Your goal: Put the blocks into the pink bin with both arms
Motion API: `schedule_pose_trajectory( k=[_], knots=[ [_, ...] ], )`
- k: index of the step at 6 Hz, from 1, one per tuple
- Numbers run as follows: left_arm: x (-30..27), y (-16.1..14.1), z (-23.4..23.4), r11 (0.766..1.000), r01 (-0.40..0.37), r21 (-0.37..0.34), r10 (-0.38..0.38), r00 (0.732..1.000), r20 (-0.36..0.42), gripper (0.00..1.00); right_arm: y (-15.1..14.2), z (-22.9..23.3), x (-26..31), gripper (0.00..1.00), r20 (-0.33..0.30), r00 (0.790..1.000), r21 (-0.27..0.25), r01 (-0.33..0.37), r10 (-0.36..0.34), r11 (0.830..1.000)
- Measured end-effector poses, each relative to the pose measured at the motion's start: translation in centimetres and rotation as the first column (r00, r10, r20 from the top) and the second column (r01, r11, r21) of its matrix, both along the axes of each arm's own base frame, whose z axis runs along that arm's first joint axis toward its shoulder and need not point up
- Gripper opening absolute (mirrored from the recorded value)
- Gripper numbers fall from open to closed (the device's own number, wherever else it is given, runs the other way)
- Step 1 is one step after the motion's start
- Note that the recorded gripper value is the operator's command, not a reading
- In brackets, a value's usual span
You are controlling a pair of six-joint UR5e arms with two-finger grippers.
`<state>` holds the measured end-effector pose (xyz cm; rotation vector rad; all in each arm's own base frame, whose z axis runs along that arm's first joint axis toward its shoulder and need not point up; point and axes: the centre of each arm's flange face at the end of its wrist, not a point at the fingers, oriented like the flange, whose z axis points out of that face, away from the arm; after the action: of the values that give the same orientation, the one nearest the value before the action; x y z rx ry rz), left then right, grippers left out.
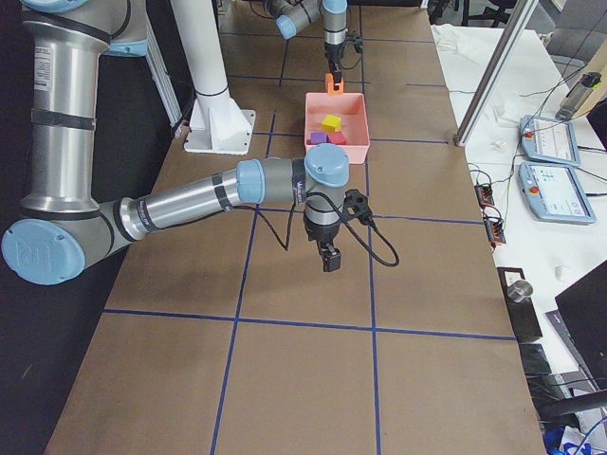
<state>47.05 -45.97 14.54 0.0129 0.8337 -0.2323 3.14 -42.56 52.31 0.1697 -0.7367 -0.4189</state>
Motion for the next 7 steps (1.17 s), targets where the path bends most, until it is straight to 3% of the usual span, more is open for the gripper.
schedule_pose_trajectory(
  k=[2, 4, 7],
  knots=[
    [-0.2, 0.2, 1.0, 0.999, -0.013, 0.047, 0.011, 0.999, 0.030, 1.00, 0.5, 0.6, 0.0, 1.00, -0.001, 1.000, -0.007, 0.001, -0.001, 1.000],
    [-4.7, 0.0, 5.3, 0.980, -0.122, 0.157, 0.111, 0.990, 0.082, 1.00, 1.4, 1.8, 0.3, 1.00, -0.003, 1.000, -0.038, -0.007, 0.006, 0.999],
    [-22.2, -5.4, 17.3, 0.907, -0.333, 0.258, 0.301, 0.941, 0.155, 1.00, 3.7, 4.4, 2.7, 1.00, -0.008, 0.998, -0.097, -0.060, 0.060, 0.993]
  ],
)
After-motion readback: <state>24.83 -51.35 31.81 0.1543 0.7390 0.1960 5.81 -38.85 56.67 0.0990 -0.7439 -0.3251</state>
